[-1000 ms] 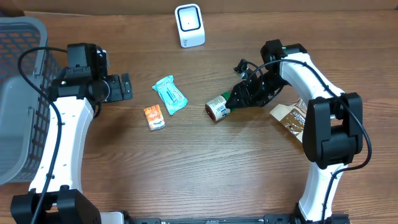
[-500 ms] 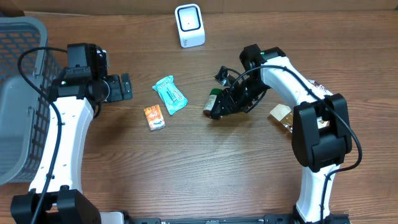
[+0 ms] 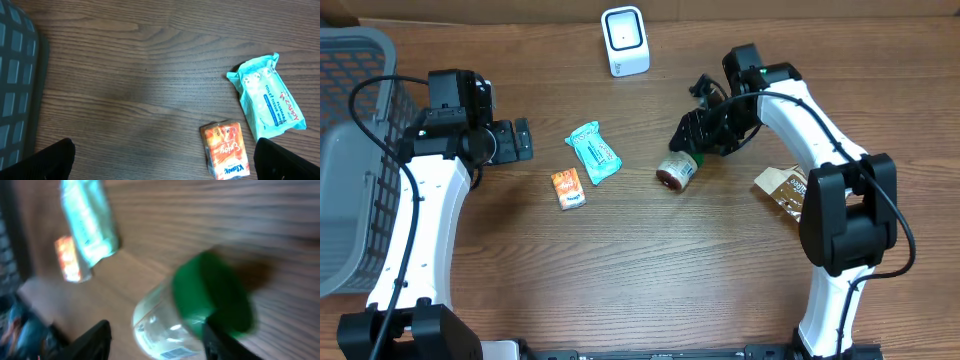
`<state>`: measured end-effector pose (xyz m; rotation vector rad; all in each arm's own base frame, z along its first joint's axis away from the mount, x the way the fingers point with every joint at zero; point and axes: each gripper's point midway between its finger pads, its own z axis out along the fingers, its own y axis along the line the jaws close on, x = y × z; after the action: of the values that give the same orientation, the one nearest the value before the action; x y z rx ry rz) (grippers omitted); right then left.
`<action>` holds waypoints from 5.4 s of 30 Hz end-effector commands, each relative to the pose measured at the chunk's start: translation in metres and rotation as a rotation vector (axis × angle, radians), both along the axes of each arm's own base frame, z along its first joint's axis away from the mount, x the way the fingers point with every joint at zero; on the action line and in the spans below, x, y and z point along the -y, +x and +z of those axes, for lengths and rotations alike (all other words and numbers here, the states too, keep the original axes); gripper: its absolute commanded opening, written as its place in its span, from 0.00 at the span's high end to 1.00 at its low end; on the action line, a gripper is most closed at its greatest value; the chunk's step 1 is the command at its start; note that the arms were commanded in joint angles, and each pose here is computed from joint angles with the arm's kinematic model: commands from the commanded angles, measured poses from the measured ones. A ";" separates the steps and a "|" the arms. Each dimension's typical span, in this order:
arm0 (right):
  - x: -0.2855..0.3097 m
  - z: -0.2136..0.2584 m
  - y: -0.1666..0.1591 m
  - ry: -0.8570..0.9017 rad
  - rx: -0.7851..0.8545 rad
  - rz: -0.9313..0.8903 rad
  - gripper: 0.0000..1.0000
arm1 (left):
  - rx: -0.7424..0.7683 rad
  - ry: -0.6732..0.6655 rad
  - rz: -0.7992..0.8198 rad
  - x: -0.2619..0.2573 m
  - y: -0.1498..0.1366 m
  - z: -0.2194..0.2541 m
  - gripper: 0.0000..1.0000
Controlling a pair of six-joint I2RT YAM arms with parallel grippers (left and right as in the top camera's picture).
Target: Scan the item barcode
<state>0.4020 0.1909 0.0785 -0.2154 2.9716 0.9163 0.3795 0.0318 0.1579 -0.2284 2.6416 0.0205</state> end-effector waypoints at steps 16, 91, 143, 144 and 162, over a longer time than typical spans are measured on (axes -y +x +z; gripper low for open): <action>0.012 -0.013 0.017 -0.151 0.062 -0.068 0.24 | -0.011 0.022 -0.018 -0.003 0.000 -0.003 0.00; 0.013 -0.040 -0.031 -1.013 0.291 -0.123 0.37 | -0.011 0.022 -0.018 -0.003 0.000 -0.003 0.01; -0.088 0.021 -0.027 -0.595 0.310 0.155 0.25 | -0.011 0.022 -0.018 -0.003 0.000 -0.003 0.00; -0.090 0.022 -0.028 -0.587 0.308 0.159 0.25 | -0.011 0.022 -0.018 -0.003 0.000 -0.003 0.01; -0.130 0.016 -0.059 -0.484 0.277 0.249 0.44 | -0.011 0.022 -0.018 -0.003 0.000 -0.003 0.01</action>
<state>0.3511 0.3059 0.0894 -0.6237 2.9077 0.0908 0.3795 0.0318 0.1579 -0.2284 2.6416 0.0205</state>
